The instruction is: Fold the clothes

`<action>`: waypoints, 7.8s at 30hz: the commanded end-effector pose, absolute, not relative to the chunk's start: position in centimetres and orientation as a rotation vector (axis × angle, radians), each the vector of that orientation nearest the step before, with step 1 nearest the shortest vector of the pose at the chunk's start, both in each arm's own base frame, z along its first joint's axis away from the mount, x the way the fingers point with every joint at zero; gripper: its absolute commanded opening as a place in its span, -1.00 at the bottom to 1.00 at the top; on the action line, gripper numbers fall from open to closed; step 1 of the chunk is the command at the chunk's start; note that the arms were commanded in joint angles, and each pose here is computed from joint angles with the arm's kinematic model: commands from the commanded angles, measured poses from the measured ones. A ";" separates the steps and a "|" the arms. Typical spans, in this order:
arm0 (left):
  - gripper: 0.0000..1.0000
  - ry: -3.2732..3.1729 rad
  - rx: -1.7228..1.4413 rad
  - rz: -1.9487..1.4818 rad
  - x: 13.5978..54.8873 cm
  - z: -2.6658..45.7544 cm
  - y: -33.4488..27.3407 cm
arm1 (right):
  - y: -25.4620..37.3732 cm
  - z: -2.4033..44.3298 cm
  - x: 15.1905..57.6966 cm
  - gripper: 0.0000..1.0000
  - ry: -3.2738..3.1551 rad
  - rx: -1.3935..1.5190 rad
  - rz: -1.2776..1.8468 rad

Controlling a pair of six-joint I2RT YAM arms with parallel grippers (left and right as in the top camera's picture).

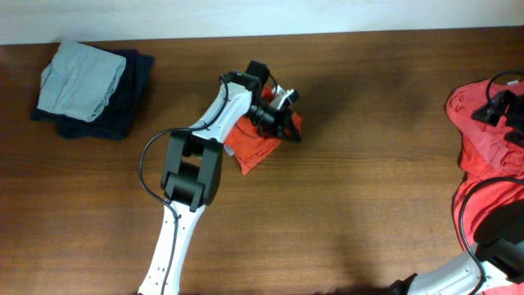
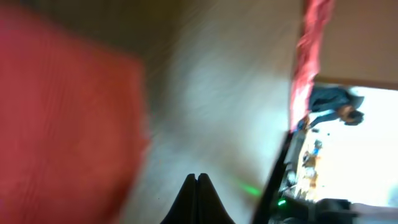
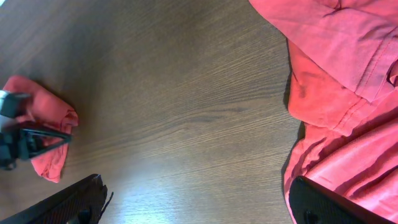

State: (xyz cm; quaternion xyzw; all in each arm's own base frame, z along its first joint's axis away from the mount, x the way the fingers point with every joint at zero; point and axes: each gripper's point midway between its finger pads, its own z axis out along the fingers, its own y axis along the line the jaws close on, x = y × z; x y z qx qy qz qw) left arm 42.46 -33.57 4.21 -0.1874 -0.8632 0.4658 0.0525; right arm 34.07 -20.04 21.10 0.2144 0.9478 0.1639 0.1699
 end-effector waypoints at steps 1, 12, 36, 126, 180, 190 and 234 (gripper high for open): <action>-0.99 -2.635 -0.506 1.612 46.0 10.5 -33.4 | -20.0 21.6 34.0 0.97 2.683 0.600 0.456; -0.99 -3.072 -0.252 1.412 54.6 11.4 -26.8 | -20.0 21.6 34.0 0.97 2.683 0.600 0.456; -0.99 -3.108 -0.088 1.252 55.7 1.2 -24.9 | -20.0 21.6 34.0 0.97 2.683 0.600 0.456; 0.98 -2.908 -0.223 0.239 45.5 0.4 -11.5 | -20.0 21.6 34.0 0.97 2.683 0.600 0.456; -0.99 -3.481 -0.442 -0.002 52.6 17.7 -8.6 | -20.0 21.6 34.0 0.97 2.683 0.600 0.456; -0.99 -3.549 -0.528 -0.293 55.3 19.3 -1.1 | -20.0 21.6 34.0 0.97 2.683 0.600 0.456; -0.99 -3.648 0.103 -0.364 54.0 15.5 26.4 | -20.0 21.6 34.0 0.97 2.683 0.600 0.456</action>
